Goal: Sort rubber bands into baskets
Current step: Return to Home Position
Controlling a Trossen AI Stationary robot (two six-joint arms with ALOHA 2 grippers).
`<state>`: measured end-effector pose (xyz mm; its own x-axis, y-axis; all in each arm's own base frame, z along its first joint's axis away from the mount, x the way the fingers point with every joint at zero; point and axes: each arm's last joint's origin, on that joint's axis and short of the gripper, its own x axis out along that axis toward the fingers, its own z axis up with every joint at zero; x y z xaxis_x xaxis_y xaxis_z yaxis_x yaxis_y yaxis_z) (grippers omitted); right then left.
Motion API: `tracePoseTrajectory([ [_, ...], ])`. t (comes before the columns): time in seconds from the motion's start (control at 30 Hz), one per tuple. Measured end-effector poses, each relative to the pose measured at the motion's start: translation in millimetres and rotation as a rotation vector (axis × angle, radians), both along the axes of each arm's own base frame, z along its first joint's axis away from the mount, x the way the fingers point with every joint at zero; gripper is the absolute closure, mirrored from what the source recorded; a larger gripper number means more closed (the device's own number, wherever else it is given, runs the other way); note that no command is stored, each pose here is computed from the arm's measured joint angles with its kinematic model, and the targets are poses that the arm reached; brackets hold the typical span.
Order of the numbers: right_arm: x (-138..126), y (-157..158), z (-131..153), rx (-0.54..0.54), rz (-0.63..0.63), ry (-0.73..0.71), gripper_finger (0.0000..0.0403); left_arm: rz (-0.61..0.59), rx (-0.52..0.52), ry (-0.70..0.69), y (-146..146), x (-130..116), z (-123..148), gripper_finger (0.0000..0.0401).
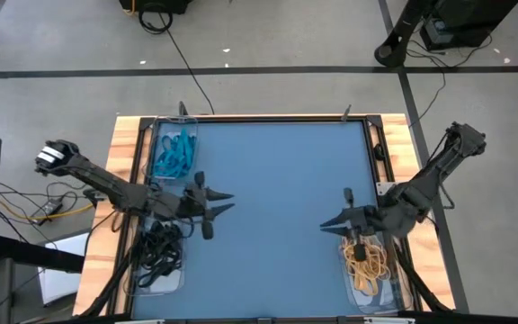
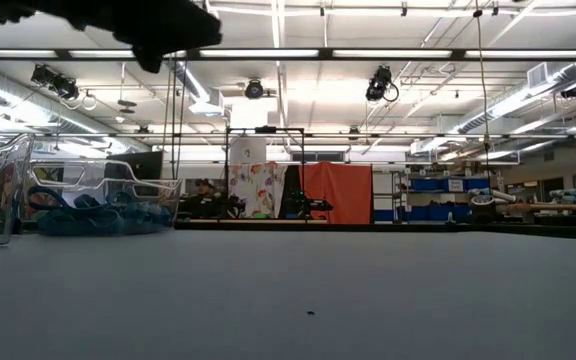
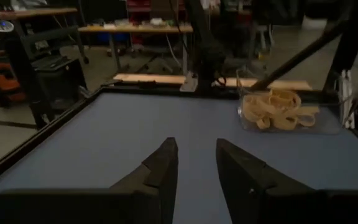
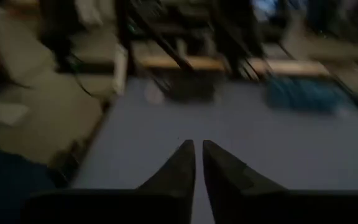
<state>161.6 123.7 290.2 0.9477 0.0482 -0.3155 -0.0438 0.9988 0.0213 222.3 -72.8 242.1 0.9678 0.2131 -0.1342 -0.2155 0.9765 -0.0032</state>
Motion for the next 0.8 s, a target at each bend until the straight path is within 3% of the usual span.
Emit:
tracePoseTrajectory([
  [0.13, 15, -13, -10, 0.004, 0.085, -0.107, 0.0391, -0.007, -0.014, -0.052, 8, -19, -8, 0.0298],
  [0.3, 20, -39, -28, 0.042, 0.046, -0.154, 0.0385, -0.014, -0.02, -0.064, 14, -35, -20, 0.0309],
  [0.8, -18, -86, -42, 0.05, 0.011, -0.308, 0.0392, 0.088, 0.016, -0.053, 41, -45, -21, 0.0314],
])
